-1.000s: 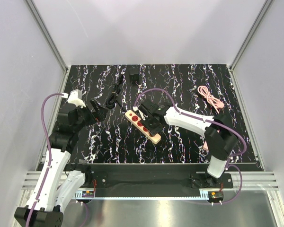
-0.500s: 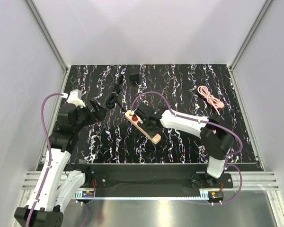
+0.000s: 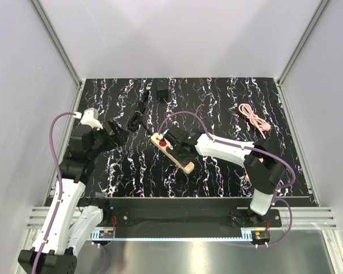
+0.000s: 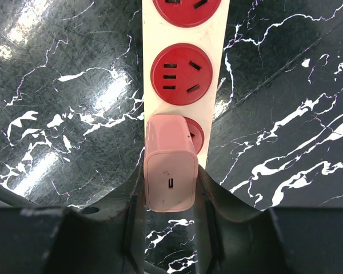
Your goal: Insert the plug
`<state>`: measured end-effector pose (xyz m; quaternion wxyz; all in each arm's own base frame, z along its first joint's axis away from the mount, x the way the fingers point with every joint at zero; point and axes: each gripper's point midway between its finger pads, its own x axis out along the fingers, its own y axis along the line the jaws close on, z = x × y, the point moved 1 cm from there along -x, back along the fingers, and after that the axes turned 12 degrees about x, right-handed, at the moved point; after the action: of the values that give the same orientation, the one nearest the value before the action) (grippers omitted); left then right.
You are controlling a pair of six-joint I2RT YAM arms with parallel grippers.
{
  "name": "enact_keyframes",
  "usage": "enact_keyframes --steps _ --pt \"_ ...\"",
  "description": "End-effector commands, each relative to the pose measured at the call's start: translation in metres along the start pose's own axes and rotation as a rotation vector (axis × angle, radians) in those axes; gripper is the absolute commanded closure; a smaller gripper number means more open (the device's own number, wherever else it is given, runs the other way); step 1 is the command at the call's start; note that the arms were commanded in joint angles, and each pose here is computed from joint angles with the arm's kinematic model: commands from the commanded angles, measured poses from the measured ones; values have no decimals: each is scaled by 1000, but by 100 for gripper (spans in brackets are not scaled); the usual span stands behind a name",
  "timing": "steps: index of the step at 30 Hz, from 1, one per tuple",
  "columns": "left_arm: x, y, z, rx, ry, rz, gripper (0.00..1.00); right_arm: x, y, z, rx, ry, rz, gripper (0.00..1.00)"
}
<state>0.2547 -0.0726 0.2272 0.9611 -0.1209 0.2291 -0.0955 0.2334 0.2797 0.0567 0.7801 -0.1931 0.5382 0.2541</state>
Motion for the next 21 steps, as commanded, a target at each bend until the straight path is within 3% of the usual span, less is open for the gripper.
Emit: enact_keyframes --steps 1,3,6,10,13,19,21 --pt "-2 0 15 27 -58 2 1 39 -17 -55 -46 183 -61 100" --pt "-2 0 13 24 -56 -3 1 33 -16 -46 -41 151 -58 75" --pt "-1 -3 16 15 -53 -10 1 19 -13 -28 -33 93 -43 64" --pt "-1 -9 21 5 -33 -37 1 -13 -13 17 0 -46 -52 35" --pt "-3 -15 26 8 -32 -65 1 -37 -14 38 12 -126 -53 20" --pt "-5 -23 28 -4 -26 -105 1 -87 -10 68 7 -262 6 1" --pt "-4 -25 30 -10 -23 -112 1 -104 -21 91 35 -340 2 0"
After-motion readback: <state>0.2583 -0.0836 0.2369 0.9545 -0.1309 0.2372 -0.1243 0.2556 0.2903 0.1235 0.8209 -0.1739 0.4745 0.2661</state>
